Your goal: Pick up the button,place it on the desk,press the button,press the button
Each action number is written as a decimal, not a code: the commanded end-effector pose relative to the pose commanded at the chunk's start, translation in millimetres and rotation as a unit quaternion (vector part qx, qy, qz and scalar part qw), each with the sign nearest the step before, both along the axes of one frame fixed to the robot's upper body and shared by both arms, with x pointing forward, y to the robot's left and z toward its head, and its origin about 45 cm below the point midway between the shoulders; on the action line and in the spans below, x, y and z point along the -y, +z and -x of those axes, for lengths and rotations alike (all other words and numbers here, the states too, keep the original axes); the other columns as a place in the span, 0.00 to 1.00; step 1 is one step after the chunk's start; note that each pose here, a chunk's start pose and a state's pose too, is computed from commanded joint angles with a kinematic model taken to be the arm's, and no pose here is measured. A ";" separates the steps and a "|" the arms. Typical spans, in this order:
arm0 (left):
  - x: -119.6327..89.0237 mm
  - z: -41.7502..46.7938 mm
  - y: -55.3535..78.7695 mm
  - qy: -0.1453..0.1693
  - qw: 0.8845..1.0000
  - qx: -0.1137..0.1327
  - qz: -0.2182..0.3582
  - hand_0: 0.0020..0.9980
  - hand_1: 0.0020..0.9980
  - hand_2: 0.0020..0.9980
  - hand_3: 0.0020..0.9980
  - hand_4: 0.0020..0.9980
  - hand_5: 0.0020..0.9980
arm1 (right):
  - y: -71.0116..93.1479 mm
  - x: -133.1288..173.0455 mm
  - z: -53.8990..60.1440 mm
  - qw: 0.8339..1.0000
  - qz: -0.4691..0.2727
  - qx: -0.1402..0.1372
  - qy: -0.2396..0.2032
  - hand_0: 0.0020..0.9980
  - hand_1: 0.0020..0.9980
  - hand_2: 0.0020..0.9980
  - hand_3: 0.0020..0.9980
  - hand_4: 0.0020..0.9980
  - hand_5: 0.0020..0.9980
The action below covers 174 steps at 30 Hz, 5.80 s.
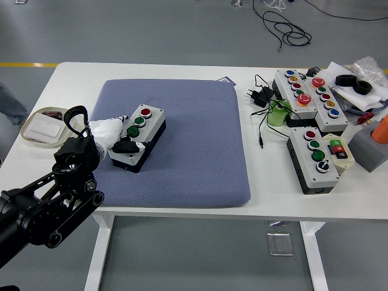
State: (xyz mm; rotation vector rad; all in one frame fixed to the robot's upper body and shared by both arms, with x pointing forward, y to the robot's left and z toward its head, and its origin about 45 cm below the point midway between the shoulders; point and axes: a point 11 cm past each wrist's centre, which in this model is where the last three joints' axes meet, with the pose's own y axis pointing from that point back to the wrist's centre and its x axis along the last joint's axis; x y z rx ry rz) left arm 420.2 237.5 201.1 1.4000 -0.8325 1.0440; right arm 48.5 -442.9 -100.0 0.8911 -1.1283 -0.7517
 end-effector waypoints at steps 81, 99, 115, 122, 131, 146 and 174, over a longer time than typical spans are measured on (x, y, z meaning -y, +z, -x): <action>48.3 16.1 27.2 -0.212 0.974 0.005 0.080 0.94 0.99 1.00 1.00 1.00 0.95 | 0.1 -1.4 -4.4 1.000 -0.001 0.004 0.000 0.64 0.47 0.62 0.56 0.30 0.22; 50.3 26.3 0.3 -0.162 0.984 -0.058 0.039 0.96 0.99 1.00 1.00 1.00 0.95 | 0.0 -0.2 -0.4 1.000 0.000 -0.001 0.000 0.64 0.47 0.62 0.56 0.30 0.22; 44.9 15.5 -0.5 -0.174 0.982 -0.034 -0.062 0.42 0.42 0.40 0.61 0.56 0.00 | 0.5 -0.6 -5.0 1.000 0.000 0.004 0.001 0.64 0.47 0.62 0.56 0.30 0.22; 42.6 11.1 3.1 -0.201 0.976 -0.010 -0.085 0.35 0.33 0.28 0.41 0.54 0.00 | 0.5 -0.7 -5.2 1.000 0.000 0.004 0.001 0.64 0.47 0.62 0.56 0.30 0.22; 44.6 8.6 0.6 -0.255 0.964 -0.008 -0.073 0.29 0.21 0.17 0.25 0.42 0.00 | 0.4 -0.9 -5.5 1.000 0.000 0.005 0.000 0.64 0.47 0.62 0.56 0.30 0.22; 47.3 -3.1 20.1 -0.338 0.938 0.071 -0.028 0.30 0.20 0.16 0.24 0.40 0.00 | 0.3 -1.7 -6.5 1.000 -0.001 0.005 0.001 0.64 0.47 0.62 0.56 0.30 0.22; 39.6 -14.2 10.3 -0.397 0.903 0.160 -0.041 0.34 0.21 0.19 0.26 0.40 0.00 | -0.2 -3.4 -7.1 1.000 -0.003 0.003 0.005 0.65 0.47 0.62 0.56 0.30 0.22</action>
